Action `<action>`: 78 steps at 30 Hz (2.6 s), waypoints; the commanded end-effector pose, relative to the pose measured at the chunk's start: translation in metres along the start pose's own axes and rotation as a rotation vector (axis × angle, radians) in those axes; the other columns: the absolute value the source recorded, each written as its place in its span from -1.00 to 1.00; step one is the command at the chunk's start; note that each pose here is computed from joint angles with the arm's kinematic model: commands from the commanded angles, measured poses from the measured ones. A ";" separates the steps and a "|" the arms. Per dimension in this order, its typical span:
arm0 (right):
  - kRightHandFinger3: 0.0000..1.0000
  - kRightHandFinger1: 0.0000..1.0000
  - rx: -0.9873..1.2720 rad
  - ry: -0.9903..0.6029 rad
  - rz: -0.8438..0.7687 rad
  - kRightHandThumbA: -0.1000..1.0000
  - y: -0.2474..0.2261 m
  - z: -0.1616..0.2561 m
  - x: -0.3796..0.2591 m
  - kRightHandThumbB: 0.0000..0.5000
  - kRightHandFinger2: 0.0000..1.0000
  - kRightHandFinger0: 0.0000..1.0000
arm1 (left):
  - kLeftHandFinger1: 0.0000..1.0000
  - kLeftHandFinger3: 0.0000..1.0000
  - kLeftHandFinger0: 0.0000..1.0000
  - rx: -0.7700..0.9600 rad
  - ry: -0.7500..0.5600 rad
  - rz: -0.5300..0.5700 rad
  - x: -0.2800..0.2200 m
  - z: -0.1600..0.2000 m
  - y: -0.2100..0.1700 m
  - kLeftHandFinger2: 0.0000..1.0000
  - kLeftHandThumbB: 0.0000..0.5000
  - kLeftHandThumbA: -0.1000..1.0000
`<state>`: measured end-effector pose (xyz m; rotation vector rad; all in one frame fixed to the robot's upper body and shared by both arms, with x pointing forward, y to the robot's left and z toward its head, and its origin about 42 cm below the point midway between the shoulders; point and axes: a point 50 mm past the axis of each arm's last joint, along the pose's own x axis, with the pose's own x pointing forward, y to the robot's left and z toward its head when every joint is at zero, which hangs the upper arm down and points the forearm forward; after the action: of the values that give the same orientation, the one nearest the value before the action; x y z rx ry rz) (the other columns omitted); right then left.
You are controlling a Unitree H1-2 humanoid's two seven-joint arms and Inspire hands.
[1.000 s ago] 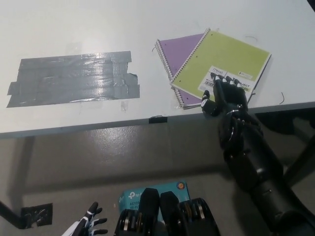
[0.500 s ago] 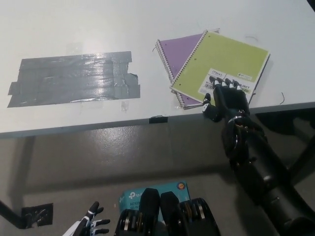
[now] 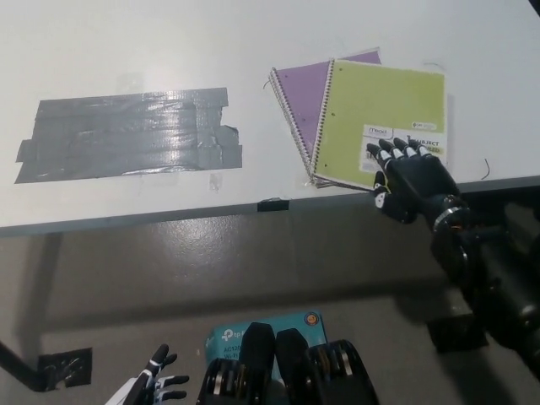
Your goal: The robot uses its right hand to align two notebooks stacked together until they are fully overlapped
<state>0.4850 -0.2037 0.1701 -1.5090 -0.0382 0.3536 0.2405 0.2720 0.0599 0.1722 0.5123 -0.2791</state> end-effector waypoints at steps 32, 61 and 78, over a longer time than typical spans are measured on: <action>1.00 1.00 -0.585 -0.236 0.085 1.00 -0.041 -0.032 0.015 0.29 1.00 1.00 | 0.54 1.00 0.59 0.051 -0.065 -0.018 -0.002 0.019 0.005 0.51 1.00 1.00; 1.00 1.00 -0.429 -0.114 0.155 1.00 -0.051 0.017 0.032 0.47 1.00 1.00 | 0.57 1.00 0.64 0.056 -0.065 -0.034 -0.003 0.020 0.000 0.56 1.00 1.00; 1.00 1.00 -0.454 -0.113 0.179 1.00 -0.045 0.023 0.030 0.50 1.00 1.00 | 0.51 1.00 0.57 0.053 -0.067 -0.031 -0.003 0.020 -0.001 0.54 1.00 1.00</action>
<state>0.5184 -0.1784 0.2127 -1.9166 -0.1341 0.5434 0.2451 0.2651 0.0689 0.1913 0.4741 -0.3050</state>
